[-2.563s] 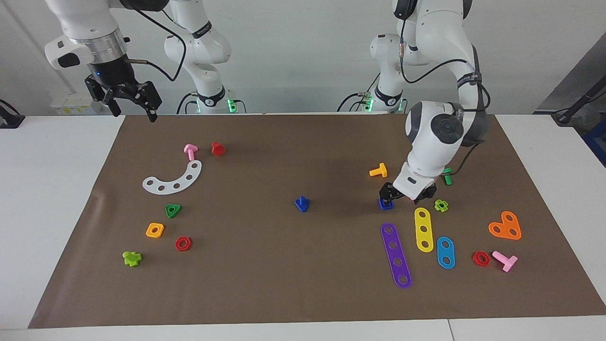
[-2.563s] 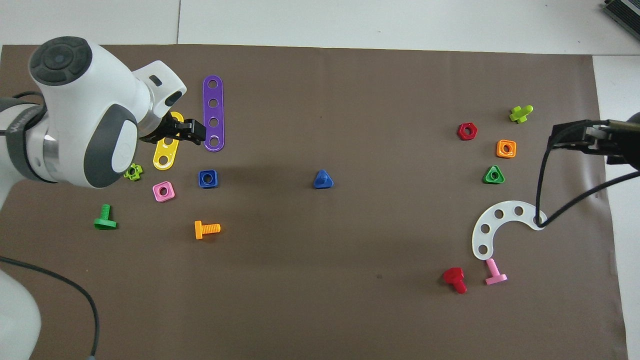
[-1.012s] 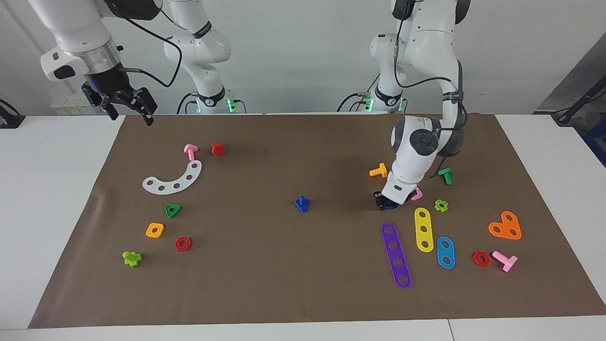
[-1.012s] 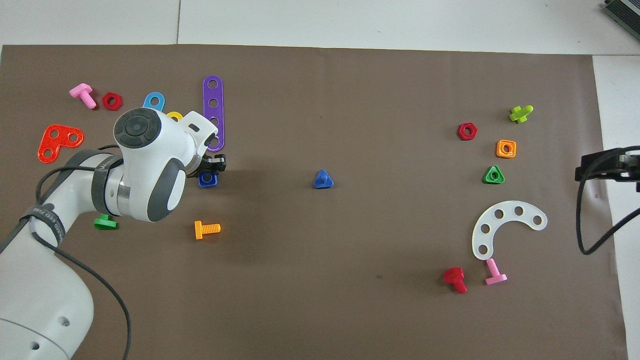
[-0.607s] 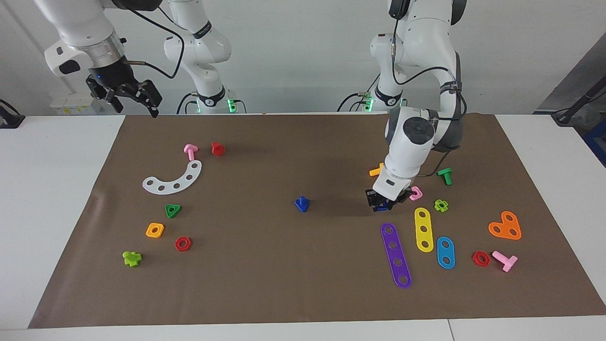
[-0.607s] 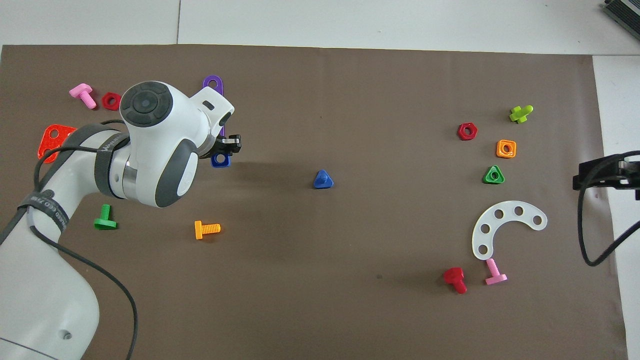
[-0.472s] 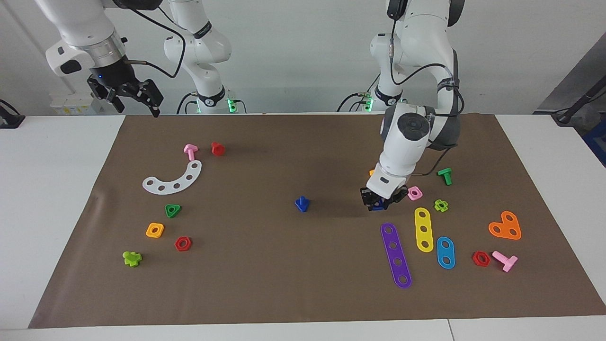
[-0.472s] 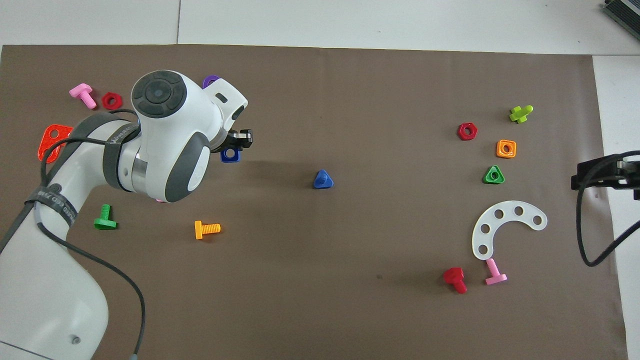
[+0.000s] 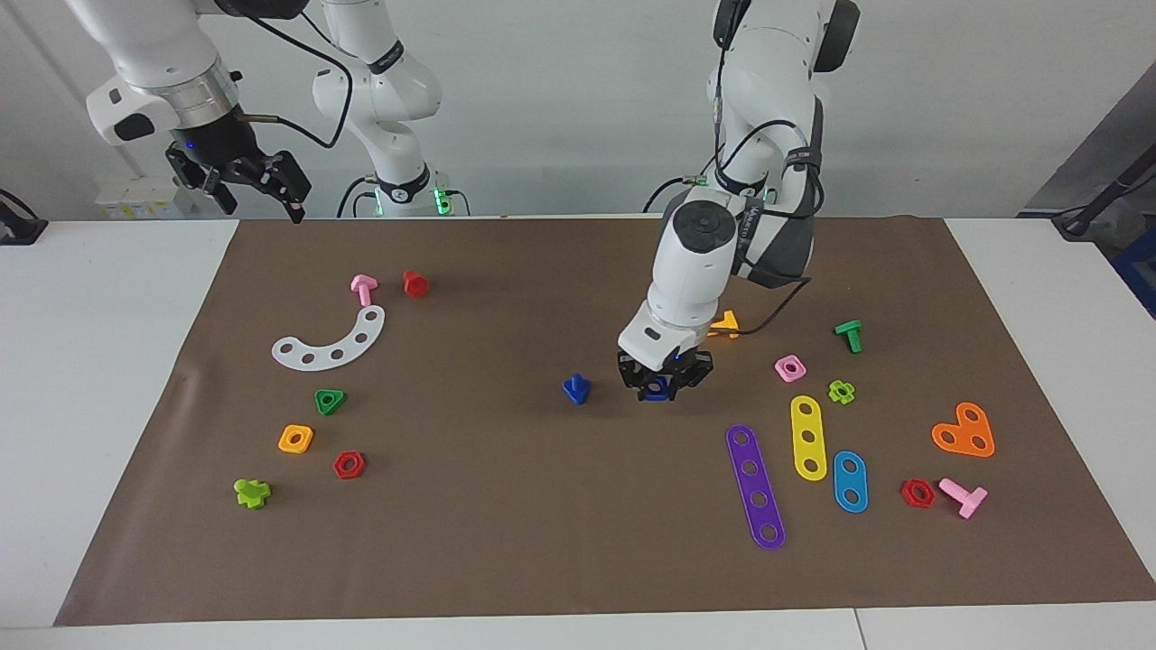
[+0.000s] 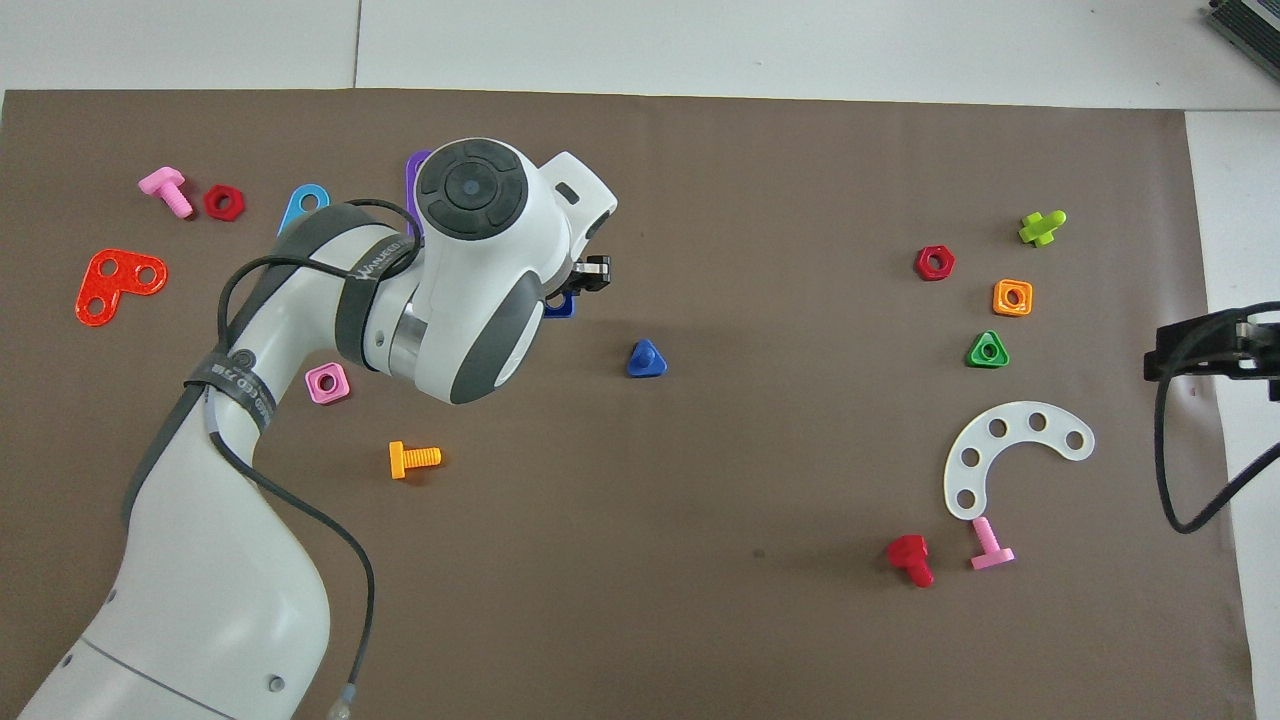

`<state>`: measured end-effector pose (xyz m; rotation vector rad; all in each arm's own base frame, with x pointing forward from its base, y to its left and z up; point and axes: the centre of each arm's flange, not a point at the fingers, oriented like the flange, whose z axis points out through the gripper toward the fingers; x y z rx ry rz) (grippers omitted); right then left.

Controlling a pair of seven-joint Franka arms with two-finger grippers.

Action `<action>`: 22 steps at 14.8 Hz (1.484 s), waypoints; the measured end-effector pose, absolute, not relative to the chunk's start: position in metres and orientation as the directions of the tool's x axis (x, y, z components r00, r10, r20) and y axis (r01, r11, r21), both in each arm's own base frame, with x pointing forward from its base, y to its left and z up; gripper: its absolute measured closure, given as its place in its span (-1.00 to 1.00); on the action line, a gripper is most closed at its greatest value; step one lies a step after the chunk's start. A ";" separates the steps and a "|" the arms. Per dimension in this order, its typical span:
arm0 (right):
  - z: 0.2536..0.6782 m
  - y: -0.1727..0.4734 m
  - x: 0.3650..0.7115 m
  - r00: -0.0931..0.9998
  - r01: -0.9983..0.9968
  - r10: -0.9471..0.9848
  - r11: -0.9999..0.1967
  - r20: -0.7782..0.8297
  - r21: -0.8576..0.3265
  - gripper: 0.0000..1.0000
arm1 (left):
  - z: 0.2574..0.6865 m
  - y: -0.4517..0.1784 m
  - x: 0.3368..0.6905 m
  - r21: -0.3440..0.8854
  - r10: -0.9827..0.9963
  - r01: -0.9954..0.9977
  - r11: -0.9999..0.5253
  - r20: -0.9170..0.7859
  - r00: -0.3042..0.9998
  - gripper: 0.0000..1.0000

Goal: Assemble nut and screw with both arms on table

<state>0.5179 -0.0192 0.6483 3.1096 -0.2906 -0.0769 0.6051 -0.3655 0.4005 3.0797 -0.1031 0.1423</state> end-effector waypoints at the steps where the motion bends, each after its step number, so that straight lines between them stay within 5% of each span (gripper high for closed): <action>1: 0.648 -0.018 0.518 0.982 -0.183 -0.184 -0.983 -0.047 0.022 -1.00 | 0.399 -0.378 0.603 0.057 -0.065 -0.070 -0.996 0.097 0.993 0.07; 22: 0.648 -0.017 0.518 0.982 -0.182 -0.183 -0.983 -0.047 0.022 -1.00 | 0.363 -0.444 0.565 0.083 -0.111 -0.118 -0.990 0.084 0.990 0.07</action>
